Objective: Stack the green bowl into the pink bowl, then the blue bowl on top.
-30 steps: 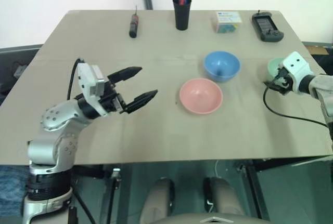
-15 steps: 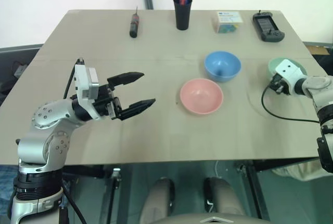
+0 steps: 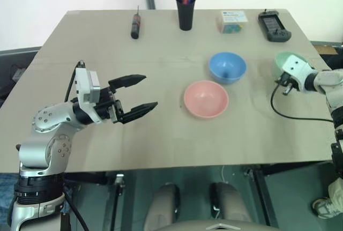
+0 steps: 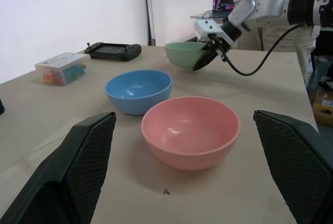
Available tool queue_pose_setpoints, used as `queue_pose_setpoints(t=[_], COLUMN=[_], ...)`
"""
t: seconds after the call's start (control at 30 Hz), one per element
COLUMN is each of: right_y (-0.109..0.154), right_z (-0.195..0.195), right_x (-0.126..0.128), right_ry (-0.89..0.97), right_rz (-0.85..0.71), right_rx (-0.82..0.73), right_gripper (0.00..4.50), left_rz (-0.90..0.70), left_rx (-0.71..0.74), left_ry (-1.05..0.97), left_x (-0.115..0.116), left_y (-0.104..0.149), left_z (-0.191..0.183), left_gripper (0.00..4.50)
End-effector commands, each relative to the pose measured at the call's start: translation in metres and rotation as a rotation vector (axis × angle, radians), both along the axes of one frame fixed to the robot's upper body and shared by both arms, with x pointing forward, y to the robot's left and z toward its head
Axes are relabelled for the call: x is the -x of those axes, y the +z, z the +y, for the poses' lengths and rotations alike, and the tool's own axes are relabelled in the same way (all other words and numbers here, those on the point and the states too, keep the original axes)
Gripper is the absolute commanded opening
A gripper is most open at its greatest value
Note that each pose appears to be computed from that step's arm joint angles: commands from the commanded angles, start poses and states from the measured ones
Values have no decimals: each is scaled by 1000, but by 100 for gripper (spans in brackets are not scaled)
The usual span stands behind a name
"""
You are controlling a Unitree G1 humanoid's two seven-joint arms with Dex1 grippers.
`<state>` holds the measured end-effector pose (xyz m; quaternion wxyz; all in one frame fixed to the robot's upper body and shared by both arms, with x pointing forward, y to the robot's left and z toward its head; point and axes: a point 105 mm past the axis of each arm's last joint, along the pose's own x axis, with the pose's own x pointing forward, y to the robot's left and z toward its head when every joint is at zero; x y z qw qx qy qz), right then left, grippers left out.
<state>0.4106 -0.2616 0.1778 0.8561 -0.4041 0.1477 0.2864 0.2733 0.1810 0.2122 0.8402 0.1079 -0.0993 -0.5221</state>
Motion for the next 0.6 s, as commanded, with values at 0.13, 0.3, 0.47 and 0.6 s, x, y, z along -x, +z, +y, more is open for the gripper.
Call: queue_pose_setpoints(t=[0.13, 0.3, 0.47, 0.6], right_y=[76, 67, 38, 15], right_z=[95, 169, 200, 209], right_x=[49, 97, 115, 112], right_ry=[345, 594, 686, 682], right_rz=[-104, -47, -32, -23], right_rx=[-49, -62, 42, 85], right_gripper=[7, 7, 7, 7], left_rz=[-3, -13, -3, -9], left_rx=[-41, -56, -71, -70], left_ry=[45, 58, 47, 41], left_x=[-4, -12, -15, -16], left_y=[1, -1, -3, -3], left_z=[11, 15, 13, 10], left_gripper=[450, 450, 450, 450])
